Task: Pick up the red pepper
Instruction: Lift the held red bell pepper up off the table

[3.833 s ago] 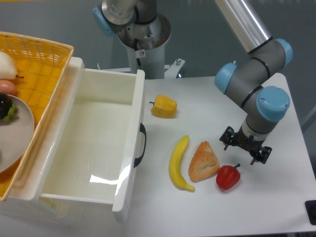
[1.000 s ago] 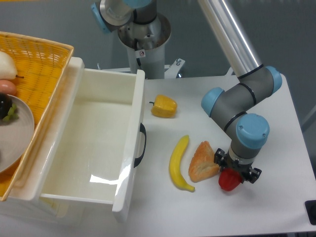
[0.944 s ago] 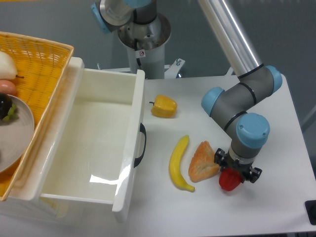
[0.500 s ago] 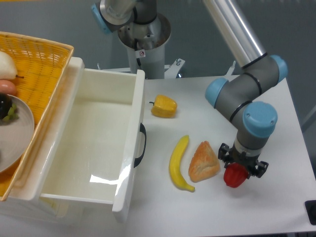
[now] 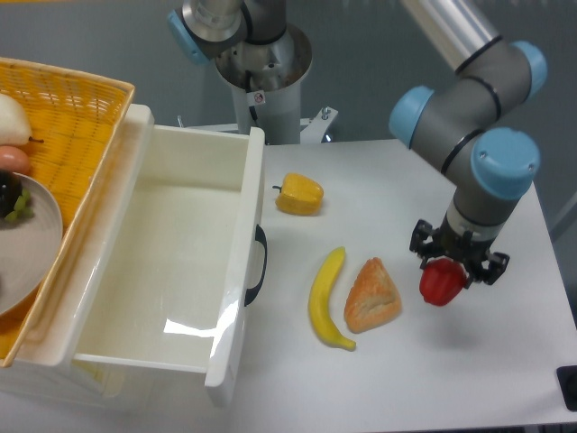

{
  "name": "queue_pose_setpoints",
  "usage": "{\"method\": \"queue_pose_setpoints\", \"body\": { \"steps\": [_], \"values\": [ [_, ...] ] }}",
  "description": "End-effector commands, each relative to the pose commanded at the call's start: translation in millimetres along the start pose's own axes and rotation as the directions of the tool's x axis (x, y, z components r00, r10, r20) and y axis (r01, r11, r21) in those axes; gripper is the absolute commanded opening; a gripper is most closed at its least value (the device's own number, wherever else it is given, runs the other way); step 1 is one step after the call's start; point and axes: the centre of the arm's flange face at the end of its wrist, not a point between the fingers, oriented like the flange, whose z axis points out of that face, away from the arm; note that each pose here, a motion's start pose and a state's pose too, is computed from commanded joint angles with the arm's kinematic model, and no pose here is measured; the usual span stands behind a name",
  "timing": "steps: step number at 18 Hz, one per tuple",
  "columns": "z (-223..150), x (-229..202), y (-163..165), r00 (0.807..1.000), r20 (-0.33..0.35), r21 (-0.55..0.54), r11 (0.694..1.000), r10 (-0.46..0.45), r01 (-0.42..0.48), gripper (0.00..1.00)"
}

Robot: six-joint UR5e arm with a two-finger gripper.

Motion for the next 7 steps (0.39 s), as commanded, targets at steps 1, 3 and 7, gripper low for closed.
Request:
{"method": "queue_pose_setpoints", "body": {
  "steps": [1,3,7],
  "values": [
    [-3.4,-1.0,3.0,1.0,0.007,-0.022,1.0,0.003,-0.003,0.25],
    [-8.3,-2.5,5.1,1.0,0.018,-0.036,0.999,0.008,-0.007,0.25],
    [-10.8,-4.8,6.6,1.0,0.017,-0.038,0.999,0.007,-0.006,0.25]
  ]
}}
